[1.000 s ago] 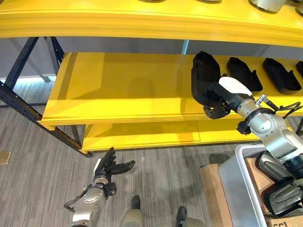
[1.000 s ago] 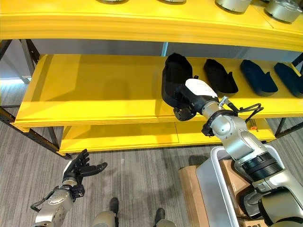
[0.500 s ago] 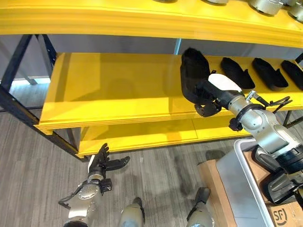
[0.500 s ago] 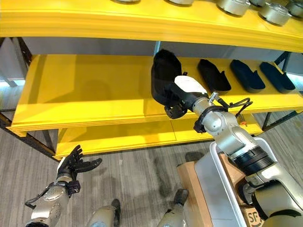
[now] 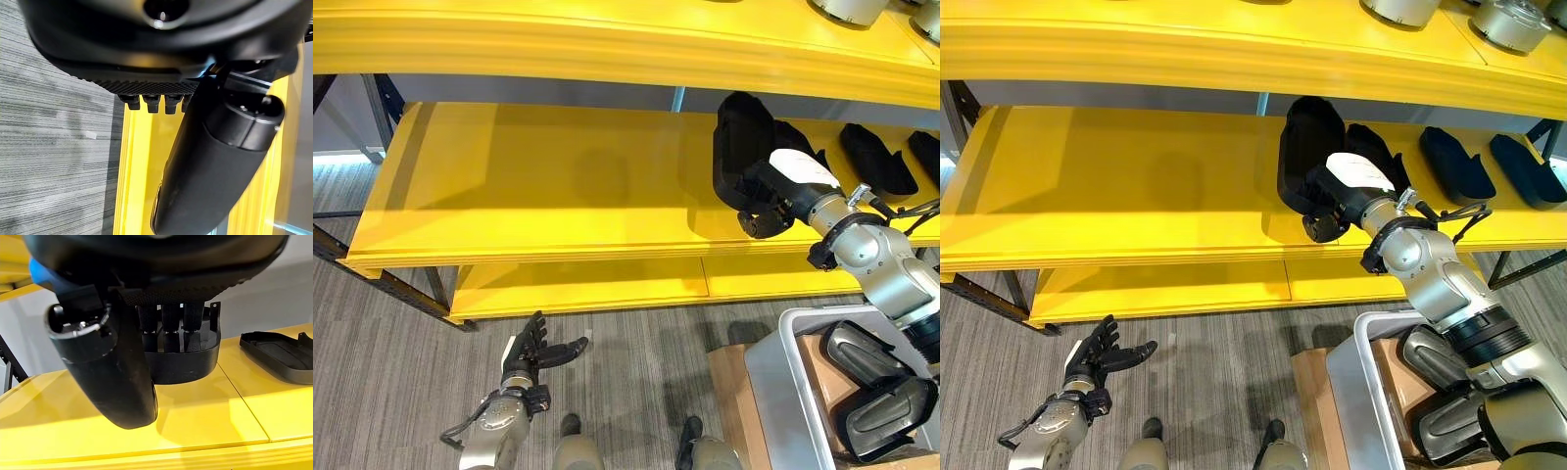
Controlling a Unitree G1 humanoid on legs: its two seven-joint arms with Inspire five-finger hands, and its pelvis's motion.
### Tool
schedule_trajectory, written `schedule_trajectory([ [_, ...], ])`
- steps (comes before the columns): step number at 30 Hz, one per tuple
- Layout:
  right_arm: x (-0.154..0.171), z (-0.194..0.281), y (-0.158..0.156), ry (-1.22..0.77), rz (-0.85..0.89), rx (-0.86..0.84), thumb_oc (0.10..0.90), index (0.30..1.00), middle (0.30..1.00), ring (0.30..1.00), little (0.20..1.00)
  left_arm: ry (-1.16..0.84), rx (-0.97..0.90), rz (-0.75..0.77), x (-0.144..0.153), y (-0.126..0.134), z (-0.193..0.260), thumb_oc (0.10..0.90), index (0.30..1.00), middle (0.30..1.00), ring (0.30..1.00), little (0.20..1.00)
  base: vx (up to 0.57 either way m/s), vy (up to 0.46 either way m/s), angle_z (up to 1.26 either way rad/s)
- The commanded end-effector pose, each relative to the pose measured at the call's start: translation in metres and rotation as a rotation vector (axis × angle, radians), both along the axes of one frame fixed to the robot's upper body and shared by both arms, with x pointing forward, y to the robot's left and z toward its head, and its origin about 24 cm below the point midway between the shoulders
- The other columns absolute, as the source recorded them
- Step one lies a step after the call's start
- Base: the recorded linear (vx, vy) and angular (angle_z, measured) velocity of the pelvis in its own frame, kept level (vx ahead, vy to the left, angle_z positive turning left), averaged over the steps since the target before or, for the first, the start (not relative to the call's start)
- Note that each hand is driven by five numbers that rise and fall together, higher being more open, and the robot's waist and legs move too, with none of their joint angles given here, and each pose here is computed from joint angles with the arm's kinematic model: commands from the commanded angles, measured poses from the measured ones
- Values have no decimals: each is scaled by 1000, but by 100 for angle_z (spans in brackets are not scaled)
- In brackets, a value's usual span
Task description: Move parts from the plastic box to the shelf.
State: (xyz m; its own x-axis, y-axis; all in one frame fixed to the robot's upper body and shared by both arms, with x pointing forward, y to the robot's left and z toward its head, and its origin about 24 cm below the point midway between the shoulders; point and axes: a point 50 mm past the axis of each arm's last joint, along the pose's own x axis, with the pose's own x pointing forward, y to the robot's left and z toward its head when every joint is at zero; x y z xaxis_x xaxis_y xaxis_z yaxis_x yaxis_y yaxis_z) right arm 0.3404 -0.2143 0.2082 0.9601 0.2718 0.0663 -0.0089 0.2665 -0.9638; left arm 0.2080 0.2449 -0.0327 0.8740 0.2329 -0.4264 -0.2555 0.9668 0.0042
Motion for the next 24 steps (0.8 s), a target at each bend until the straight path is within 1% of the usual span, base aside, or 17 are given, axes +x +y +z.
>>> schedule_trajectory([
  [1, -3, 82, 11, -327, 57, 52, 400, 300, 300, 300, 300, -168, 54, -52, 14, 4, 33, 900, 1000, 1000, 1000, 1000, 15, -33, 3],
  [8, -1, 98, 27, -368, 99, 17, 400, 300, 300, 300, 300, -176, 41, -34, 11, 6, 34, 900, 1000, 1000, 1000, 1000, -2, -23, 2],
  [17, 8, 104, 48, -367, 140, -20, 400, 300, 300, 300, 300, -197, 49, -40, 12, 8, 38, 900, 1000, 1000, 1000, 1000, -12, -36, 12],
  [21, 14, 111, 57, -374, 140, -80, 400, 300, 300, 300, 300, -223, 54, -47, 16, 8, 44, 900, 1000, 1000, 1000, 1000, -34, -37, 15],
  [24, 17, 117, 61, -369, 126, -211, 400, 300, 300, 300, 300, -253, 54, -49, 17, 9, 51, 900, 1000, 1000, 1000, 1000, -48, -53, 21],
])
